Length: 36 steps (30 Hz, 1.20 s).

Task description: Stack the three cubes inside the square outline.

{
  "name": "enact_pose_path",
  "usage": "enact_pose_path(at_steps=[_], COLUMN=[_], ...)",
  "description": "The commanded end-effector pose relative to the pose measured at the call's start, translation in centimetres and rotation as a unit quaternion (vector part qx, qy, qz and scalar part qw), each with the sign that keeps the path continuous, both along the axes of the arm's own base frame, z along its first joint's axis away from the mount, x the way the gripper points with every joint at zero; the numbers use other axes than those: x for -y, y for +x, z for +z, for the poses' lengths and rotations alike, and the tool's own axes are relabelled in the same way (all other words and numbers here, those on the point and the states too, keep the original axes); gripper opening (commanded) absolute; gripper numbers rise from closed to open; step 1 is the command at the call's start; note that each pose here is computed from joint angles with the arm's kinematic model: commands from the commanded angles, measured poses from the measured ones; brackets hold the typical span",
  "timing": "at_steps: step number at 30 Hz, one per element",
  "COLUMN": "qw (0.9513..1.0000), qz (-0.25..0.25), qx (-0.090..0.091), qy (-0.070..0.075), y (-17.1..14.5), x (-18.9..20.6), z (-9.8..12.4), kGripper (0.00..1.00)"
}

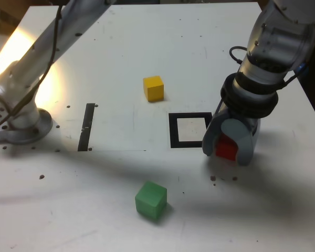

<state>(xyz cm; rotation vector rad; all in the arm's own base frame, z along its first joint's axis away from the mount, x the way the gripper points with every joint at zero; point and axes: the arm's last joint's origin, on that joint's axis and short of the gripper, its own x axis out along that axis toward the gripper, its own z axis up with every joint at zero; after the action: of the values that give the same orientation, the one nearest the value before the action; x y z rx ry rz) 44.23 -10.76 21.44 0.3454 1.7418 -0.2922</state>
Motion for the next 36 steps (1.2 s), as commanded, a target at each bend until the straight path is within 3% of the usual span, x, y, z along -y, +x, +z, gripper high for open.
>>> enact_pose_path(at_steps=[1,14,25,36], qw=[1.0,0.998,0.9913,0.9862], qz=[0.001,0.055,0.13,0.164], qx=[-0.004,0.024,0.02,0.017], qy=[0.001,0.017,-0.006,-0.011], y=[-0.2,-4.8,-7.2,-7.9], x=[0.0,-1.7,-4.5,-6.9], z=[0.0,4.8,3.5,2.8], kGripper=[0.33,0.33,0.33,0.33])
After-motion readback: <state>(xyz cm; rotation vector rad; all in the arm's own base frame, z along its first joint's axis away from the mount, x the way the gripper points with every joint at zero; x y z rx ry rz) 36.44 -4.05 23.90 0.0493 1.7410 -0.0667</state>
